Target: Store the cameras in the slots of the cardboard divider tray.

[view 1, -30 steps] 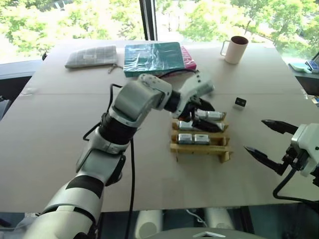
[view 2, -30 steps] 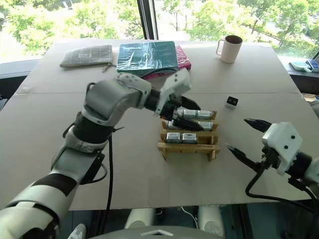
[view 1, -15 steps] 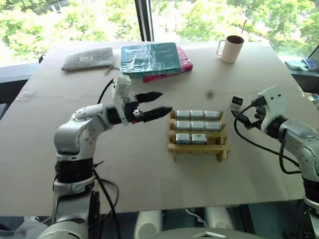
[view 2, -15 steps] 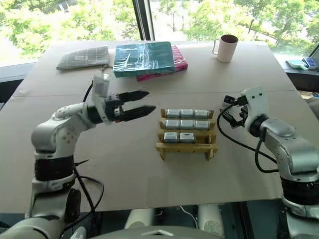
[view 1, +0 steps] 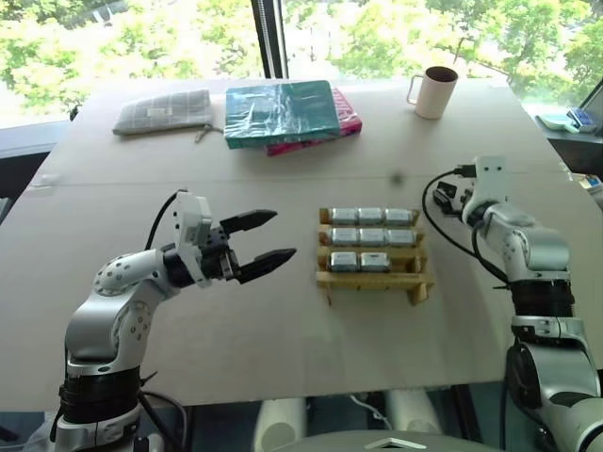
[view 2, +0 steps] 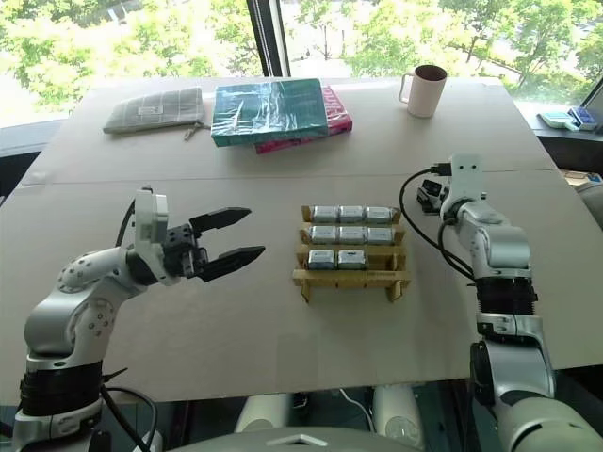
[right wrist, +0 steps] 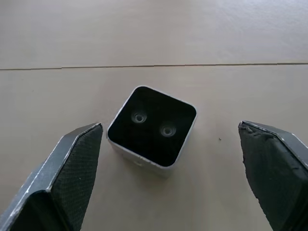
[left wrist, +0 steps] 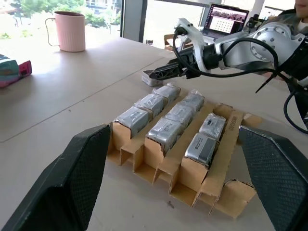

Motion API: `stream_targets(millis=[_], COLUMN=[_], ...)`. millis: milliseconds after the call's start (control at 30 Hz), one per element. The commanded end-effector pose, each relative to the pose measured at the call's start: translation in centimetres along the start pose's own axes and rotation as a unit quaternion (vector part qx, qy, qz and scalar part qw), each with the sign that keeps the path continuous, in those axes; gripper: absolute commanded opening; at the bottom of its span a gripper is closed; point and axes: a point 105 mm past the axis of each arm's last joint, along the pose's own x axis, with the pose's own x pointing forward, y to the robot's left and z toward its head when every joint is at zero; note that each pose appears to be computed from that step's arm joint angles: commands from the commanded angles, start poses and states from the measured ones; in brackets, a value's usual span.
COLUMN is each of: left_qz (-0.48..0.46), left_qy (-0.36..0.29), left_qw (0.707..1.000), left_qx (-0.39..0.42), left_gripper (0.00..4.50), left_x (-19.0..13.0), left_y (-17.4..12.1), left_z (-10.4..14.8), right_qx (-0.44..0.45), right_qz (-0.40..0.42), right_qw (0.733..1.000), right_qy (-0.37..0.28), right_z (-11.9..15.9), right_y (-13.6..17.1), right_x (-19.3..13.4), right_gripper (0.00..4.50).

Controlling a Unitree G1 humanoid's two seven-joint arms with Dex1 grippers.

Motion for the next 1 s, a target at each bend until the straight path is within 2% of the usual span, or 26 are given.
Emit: stream_targets(millis=[33, 200, 233, 267, 367, 467, 567, 667, 767, 900, 1000], left_qz=[-0.013, -0.014, -0.015, -0.016, -0.016, -0.028, -0.026, -0.023, -0.013, -0.065, -0.097], left_qy=[-0.014, -0.022, -0.024, -0.029, -0.039, -0.043, -0.043, -0.021, 0.015, 0.008, 0.001], left_qw=[0.999, 0.999, 0.999, 0.999, 0.999, 0.998, 0.999, 0.999, 0.995, 0.973, 0.957], left_qx=[0.032, 0.036, 0.036, 0.033, 0.024, 0.019, 0.001, -0.041, -0.102, -0.220, -0.274], left_gripper=[4.40, 4.40, 4.50, 4.50, 4.50, 4.50, 4.50, 4.50, 4.50, 4.50, 4.50], left_x=[0.2, 1.0, 1.1, 1.3, 1.6, 2.0, 3.0, 4.4, 6.1, 8.8, 10.9], left_y=[-0.3, -0.1, -0.1, -0.1, -0.2, -0.5, -0.6, -0.8, -0.8, -1.4, -1.9], left_z=[1.5, 1.9, 2.0, 2.1, 2.4, 2.7, 3.0, 3.1, 3.4, 4.8, 5.3], right_qx=[0.001, 0.019, 0.020, 0.022, 0.020, -0.005, -0.095, -0.244, -0.390, -0.506, -0.523], right_qz=[-0.012, -0.009, -0.010, -0.009, -0.009, -0.016, 0.003, 0.073, 0.194, 0.264, 0.292], right_qw=[0.999, 0.999, 0.999, 0.999, 0.999, 0.999, 0.992, 0.950, 0.869, 0.780, 0.752], right_qy=[-0.033, -0.029, -0.028, -0.027, -0.025, -0.031, -0.080, -0.178, -0.232, -0.257, -0.273], right_z=[1.7, 1.3, 1.2, 1.1, 0.8, 0.8, 2.5, 5.2, 5.2, 4.6, 4.8], right_y=[-0.2, 0.6, 0.6, 0.7, 0.8, 0.3, 0.3, 2.6, 6.5, 9.3, 10.9], right_x=[0.7, 1.8, 1.9, 2.0, 2.0, 1.6, -0.2, -3.9, -8.9, -13.1, -14.8], right_gripper=[4.50, 4.50, 3.95, 3.68, 2.31, 2.10, 2.09, 2.09, 2.09, 2.09, 2.09])
